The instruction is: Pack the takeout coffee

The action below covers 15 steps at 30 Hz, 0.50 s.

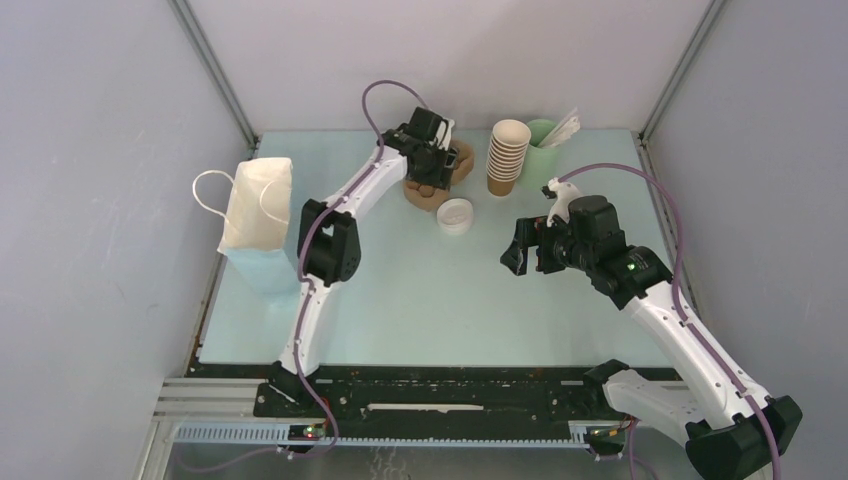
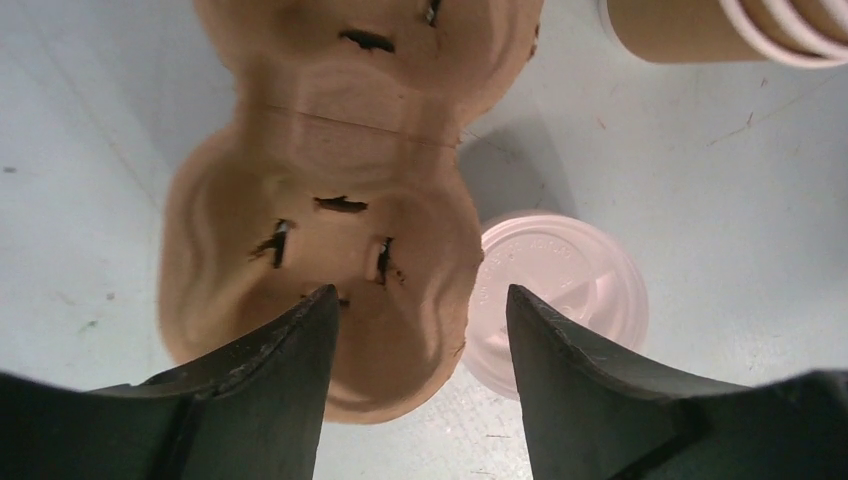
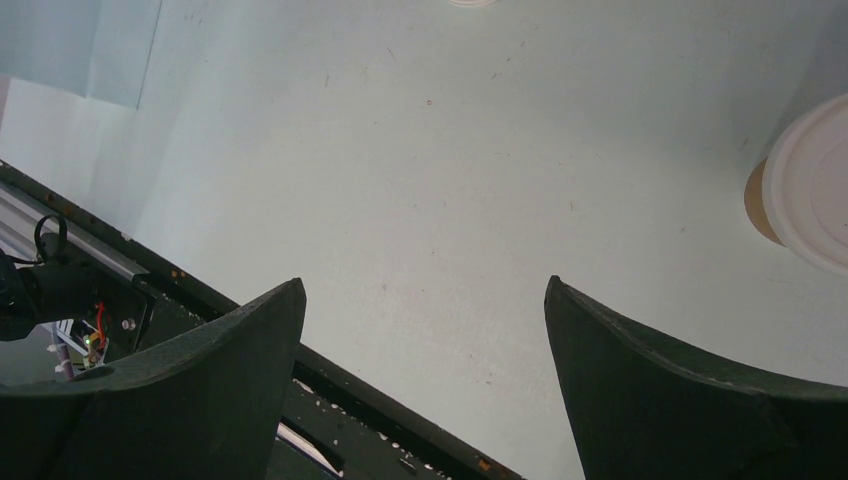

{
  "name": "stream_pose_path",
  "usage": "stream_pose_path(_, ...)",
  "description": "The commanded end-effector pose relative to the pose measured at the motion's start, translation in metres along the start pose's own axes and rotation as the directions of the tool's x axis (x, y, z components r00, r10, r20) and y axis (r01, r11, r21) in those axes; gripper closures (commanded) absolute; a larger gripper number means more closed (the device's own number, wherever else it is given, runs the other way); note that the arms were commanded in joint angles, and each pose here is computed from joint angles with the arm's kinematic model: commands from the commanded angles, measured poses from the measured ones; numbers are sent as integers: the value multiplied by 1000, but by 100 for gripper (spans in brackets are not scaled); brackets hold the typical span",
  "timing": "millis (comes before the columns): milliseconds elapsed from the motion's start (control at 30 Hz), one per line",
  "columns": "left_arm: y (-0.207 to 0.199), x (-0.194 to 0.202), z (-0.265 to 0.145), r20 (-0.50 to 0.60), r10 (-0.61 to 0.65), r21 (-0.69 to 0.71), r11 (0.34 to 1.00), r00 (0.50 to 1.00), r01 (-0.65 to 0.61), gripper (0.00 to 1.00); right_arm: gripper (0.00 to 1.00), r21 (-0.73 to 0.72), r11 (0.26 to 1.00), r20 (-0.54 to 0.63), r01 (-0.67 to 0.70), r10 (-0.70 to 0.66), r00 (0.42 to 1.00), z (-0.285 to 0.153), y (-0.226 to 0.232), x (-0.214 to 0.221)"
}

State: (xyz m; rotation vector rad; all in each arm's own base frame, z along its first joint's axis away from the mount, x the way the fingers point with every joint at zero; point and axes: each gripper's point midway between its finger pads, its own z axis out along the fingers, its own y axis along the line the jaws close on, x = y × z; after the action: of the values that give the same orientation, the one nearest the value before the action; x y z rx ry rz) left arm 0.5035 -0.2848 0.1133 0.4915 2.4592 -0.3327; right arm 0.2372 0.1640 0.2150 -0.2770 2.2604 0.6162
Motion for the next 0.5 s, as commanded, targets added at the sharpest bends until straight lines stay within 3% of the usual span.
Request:
stream_pose_path(0,-13,-7,3,10,-9,52,999,1000,8,32,2,-10,1000,25,27,-27,999,-1,3,-6)
stream_pose_path(267,-13,-4,10,-2,-8,53,999,1000,8,43,2,-11,1000,25,29,-29,999,-1,3,-6)
stream_pose_path(467,-19,-10,1,9,-26,108,994,1000,25,44,2,-13,999,21,29,-28,999,0,4,-5)
